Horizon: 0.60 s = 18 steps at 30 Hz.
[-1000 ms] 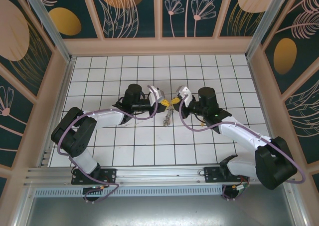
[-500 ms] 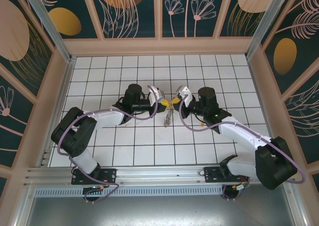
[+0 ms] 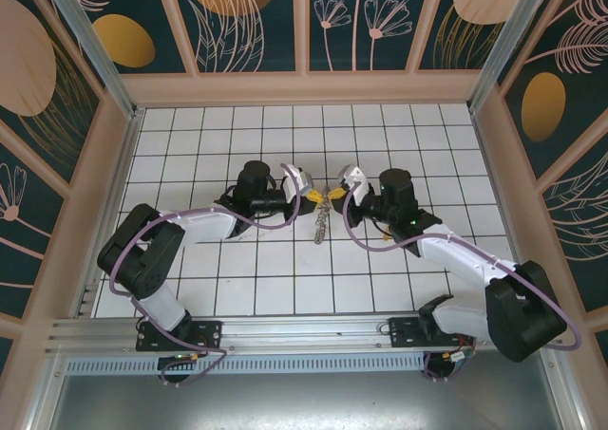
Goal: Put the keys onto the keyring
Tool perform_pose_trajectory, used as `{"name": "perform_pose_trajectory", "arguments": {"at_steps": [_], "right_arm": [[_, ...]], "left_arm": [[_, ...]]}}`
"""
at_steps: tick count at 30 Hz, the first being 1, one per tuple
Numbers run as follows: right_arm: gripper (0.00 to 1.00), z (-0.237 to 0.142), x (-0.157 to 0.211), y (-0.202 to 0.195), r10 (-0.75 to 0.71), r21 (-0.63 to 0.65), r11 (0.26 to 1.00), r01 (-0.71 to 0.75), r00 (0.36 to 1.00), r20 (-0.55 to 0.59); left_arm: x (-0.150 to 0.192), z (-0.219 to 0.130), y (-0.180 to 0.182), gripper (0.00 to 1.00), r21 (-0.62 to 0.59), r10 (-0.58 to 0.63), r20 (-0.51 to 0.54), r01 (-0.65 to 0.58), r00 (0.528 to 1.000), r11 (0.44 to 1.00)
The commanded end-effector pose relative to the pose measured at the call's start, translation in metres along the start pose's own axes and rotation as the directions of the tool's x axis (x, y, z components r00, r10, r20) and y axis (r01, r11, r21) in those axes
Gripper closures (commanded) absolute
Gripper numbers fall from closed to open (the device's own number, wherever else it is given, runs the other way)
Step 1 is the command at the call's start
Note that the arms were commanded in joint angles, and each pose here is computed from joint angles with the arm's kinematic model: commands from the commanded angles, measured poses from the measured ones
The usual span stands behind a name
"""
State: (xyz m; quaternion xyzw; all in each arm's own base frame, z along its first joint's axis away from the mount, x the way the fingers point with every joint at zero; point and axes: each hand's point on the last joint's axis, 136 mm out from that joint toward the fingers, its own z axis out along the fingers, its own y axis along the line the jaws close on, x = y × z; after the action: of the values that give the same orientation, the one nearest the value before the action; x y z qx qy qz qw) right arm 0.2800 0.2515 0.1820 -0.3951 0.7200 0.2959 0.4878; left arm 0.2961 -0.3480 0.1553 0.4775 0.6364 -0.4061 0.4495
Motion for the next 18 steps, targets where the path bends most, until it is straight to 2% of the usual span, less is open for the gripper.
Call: {"name": "perform_pose_trajectory", "arguments": {"at_steps": [1, 4, 7, 11, 18], "right_arm": [[1.00, -0.0109, -0.0287, 0.0075, -0.033, -0.028, 0.999, 0.036, 0.993, 0.111], [1.00, -0.0107, -0.0312, 0.0092, -0.043, -0.040, 0.998, 0.047, 0.993, 0.111], [1.00, -0.0100, -0.0308, 0.0112, -0.047, -0.051, 0.997, 0.053, 0.993, 0.109], [1.00, -0.0087, -0.0333, 0.0118, -0.053, -0.057, 0.997, 0.059, 0.993, 0.110], [1.00, -0.0049, -0.0349, 0.0118, -0.062, -0.066, 0.995, 0.069, 0.993, 0.104]], "left_arm": [[-0.0102, -0.0035, 0.0022, 1.00, -0.015, 0.021, 0.031, -0.021, 0.999, 1.000], [-0.0105, -0.0022, 0.0021, 1.00, -0.007, 0.014, 0.029, -0.014, 0.999, 1.000], [-0.0119, -0.0008, 0.0025, 0.91, -0.001, 0.010, 0.025, -0.010, 1.000, 1.000], [-0.0126, 0.0004, 0.0031, 0.86, 0.004, 0.017, 0.021, -0.017, 1.000, 1.000], [-0.0091, 0.0037, 0.0034, 0.82, 0.019, 0.008, 0.006, -0.008, 1.000, 1.000]]}}
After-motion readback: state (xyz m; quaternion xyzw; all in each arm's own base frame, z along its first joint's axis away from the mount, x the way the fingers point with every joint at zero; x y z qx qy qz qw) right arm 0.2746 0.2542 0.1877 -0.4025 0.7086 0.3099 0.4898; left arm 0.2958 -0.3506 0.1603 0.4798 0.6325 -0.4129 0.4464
